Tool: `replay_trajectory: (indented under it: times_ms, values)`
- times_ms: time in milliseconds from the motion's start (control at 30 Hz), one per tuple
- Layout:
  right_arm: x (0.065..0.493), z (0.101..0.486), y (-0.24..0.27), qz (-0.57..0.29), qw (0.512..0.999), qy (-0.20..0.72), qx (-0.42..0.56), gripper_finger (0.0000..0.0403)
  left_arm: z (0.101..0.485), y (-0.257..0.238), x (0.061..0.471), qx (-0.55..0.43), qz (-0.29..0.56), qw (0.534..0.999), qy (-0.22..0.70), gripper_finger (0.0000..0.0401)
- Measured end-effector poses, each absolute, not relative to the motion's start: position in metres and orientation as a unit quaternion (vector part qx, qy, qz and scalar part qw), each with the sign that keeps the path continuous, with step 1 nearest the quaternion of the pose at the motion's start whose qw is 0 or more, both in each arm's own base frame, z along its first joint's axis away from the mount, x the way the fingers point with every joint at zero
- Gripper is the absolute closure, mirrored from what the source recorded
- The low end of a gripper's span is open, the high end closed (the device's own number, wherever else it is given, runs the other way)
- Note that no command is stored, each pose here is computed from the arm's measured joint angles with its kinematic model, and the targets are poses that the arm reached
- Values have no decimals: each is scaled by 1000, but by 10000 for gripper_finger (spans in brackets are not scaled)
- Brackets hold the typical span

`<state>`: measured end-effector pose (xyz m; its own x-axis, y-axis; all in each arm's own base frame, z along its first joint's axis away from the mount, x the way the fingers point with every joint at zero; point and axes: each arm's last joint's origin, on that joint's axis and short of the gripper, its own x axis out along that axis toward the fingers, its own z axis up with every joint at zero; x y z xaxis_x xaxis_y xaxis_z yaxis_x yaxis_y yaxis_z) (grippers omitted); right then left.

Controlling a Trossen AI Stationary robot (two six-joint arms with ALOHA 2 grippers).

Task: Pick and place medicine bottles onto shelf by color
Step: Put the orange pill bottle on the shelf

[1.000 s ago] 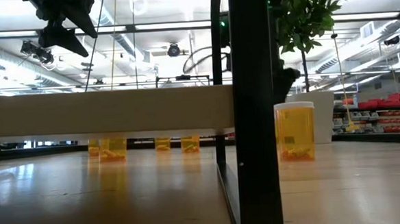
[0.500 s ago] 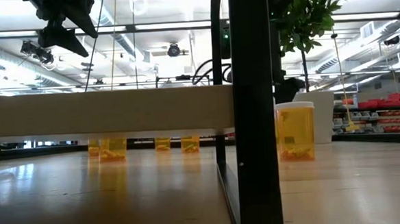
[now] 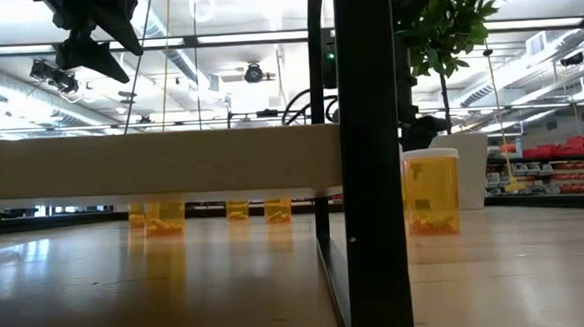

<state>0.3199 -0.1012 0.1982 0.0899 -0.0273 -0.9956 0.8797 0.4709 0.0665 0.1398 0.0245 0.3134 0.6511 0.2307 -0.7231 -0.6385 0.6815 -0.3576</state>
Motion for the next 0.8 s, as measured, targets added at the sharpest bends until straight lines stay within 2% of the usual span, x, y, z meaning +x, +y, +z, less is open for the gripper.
replay_trajectory:
  times_ms: [167,400,800]
  values:
    - [317,191,-100,-357,633,576,376,132,313,25,140,-309,255,854,331,110]
    - [316,187,-99,-351,632,580,376,147,313,25,140,-312,256,853,330,110]
    - [323,194,-90,-323,658,590,340,181,313,25,140,-312,256,853,330,110]
